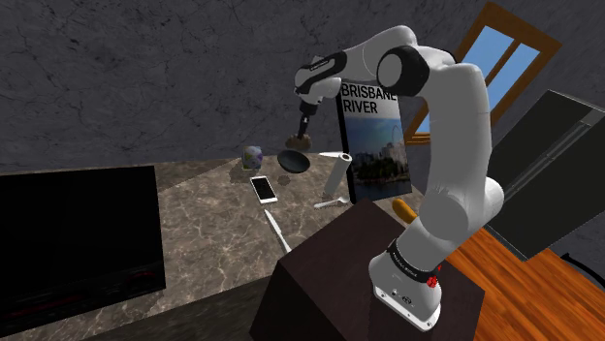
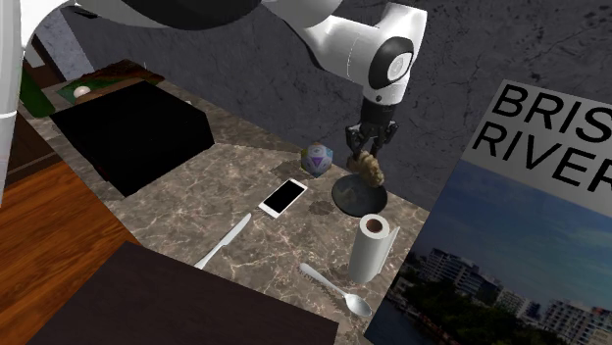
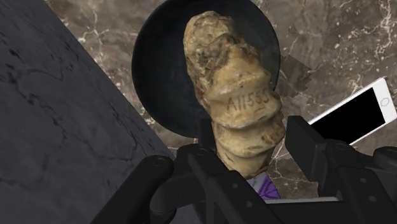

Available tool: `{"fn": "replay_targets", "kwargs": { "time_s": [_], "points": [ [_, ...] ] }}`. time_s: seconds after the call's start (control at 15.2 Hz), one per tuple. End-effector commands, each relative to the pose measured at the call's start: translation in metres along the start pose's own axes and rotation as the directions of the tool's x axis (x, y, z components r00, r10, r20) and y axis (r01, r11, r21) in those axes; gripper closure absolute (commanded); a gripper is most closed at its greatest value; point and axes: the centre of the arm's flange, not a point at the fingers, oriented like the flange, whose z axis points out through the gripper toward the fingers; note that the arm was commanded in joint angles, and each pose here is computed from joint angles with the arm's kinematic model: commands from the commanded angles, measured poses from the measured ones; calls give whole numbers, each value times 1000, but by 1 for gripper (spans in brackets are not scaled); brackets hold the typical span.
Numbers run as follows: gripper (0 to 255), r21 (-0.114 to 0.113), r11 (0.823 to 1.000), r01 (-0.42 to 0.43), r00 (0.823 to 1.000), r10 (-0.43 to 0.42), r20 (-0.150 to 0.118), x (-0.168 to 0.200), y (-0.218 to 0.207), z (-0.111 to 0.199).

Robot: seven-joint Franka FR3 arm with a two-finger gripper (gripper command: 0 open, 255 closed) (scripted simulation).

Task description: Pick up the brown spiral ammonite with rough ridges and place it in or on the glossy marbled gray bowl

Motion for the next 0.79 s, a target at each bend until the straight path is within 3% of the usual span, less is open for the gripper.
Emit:
{"fn": "replay_targets", "kwargs": {
  "time_s": [0.0,0.73],
  "points": [
    [255,-1,1000,0,1000,0,0,0,2,11],
    [255,-1,1000,0,1000,0,0,0,6,62]
  ]
}}
